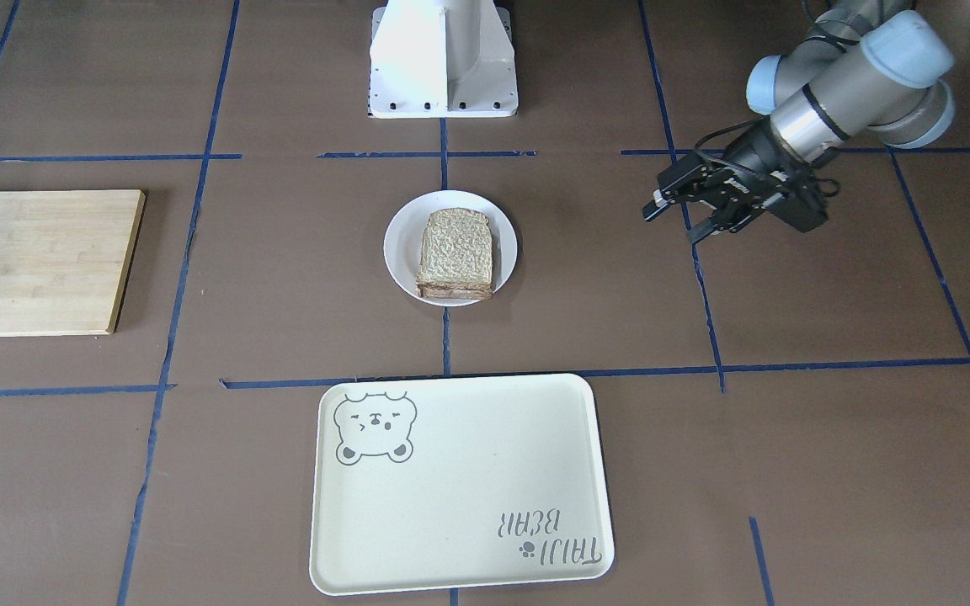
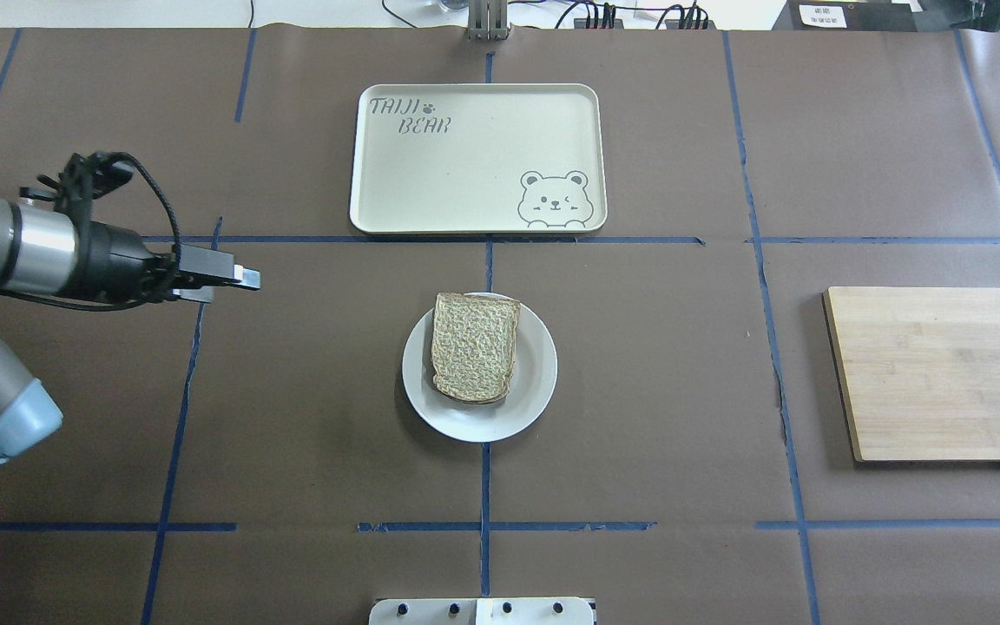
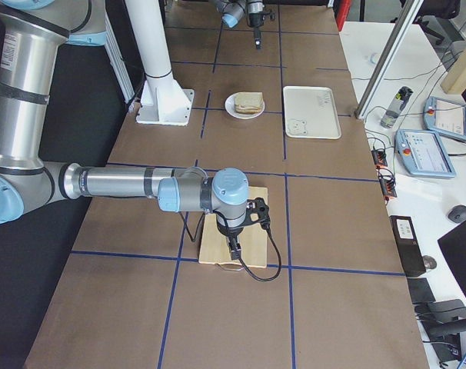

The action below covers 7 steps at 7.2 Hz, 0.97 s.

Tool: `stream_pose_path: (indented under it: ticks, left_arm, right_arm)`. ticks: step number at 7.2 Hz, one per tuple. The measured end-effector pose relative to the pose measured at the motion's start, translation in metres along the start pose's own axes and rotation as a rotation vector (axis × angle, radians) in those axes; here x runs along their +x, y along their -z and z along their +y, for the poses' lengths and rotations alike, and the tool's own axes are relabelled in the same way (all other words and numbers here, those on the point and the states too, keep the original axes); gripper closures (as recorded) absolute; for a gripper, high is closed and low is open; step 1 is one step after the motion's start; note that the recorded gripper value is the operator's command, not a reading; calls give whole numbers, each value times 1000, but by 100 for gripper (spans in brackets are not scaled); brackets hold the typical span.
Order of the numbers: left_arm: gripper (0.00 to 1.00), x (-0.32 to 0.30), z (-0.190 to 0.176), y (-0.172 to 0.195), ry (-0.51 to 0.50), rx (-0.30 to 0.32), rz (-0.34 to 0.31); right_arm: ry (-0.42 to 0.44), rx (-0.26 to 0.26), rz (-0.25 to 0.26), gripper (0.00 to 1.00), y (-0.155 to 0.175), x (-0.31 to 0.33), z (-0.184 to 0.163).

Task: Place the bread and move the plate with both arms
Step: 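Reach the left gripper to the plate rim and grip it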

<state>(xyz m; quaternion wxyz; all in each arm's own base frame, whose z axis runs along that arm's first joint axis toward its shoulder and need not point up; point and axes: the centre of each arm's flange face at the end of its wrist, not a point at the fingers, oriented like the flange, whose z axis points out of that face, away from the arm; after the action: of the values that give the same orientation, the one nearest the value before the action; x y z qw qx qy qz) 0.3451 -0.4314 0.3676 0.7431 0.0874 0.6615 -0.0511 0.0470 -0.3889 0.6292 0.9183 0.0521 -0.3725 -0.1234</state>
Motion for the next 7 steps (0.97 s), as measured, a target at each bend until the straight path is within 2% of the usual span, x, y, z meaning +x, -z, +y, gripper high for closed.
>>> stream_pose_path:
  ticks: [2,4,6,7]
  left_arm:
    - [0,28,40,-61,102,37,150]
    - [0,30,72,-102,136,63,274]
    - [4,30,97,-136,146,57,308]
    - [17,31,101,-147,149,53,307]
  right_arm:
    - [-1,2,1,0,1,0,-2]
    - [-1,3,1,0,1,-1,-3]
    - [-1,3,1,0,1,-1,-3]
    - [0,4,1,0,2,-1,-3]
